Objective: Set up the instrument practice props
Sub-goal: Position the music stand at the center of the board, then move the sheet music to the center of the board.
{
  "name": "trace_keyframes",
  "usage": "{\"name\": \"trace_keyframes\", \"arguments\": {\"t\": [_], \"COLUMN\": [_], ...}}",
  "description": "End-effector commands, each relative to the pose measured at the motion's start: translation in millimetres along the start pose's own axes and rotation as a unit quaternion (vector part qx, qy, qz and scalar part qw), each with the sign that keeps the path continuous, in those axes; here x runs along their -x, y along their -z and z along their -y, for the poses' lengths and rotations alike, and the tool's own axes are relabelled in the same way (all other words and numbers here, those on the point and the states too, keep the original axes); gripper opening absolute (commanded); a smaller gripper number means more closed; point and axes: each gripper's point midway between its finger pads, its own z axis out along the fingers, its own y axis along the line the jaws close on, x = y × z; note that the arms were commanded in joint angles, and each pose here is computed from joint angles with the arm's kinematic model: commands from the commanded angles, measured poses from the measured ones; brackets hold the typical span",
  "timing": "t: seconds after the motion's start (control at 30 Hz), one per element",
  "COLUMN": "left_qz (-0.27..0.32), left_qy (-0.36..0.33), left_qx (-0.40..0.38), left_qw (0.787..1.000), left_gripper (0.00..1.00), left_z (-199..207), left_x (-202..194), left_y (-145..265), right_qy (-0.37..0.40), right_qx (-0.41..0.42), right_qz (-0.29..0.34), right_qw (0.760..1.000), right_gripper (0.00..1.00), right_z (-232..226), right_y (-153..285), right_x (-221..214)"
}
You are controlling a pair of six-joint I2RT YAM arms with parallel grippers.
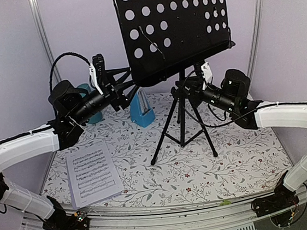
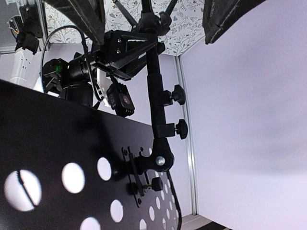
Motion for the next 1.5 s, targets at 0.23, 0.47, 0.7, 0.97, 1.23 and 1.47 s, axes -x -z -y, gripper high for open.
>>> {"name": "trace_keyframes", "arguments": {"t": [0.23, 0.47, 0.7, 0.97, 1.23, 1.47], "left_qz": [-0.029, -0.050, -0.072, -0.080, -0.090, -0.115], "left_qy": [0.017, 0.043, 0.073, 0.092, 0.112, 0.135], "left_qx": [0.114, 0.171, 0.220, 0.267, 0.314, 0.389], "left_qw": [0.993, 0.983, 0.970, 0.956, 0.939, 0.904], "left_gripper": [0.71, 0.71, 0.72, 0.77, 0.79, 0.81], "left_z": [-32.6, -45.7, -54.9, -64.1, -75.5, -90.6], "left_x": [-21.2, -37.0, -54.8, -61.2, -69.6, -82.4], "left_y": [31.8, 52.2, 74.1, 91.9, 105.3, 131.8], "right_qy": [0.123, 0.115, 0.089, 0.053, 0.033, 0.015], "right_qx": [-0.251, -0.304, -0.305, -0.315, -0.325, -0.355], "right_qz": [0.052, 0.044, 0.042, 0.043, 0.041, 0.034], "right_qw": [0.959, 0.945, 0.947, 0.947, 0.944, 0.934], "right_gripper": [0.00, 0.00, 0.00, 0.27, 0.56, 0.87], "right_z": [123.2, 171.5, 175.0, 175.2, 174.8, 177.8], "right_y": [40.0, 57.8, 61.8, 70.4, 79.9, 98.9], "right_x": [59.4, 54.1, 44.1, 37.1, 30.6, 23.4]}}
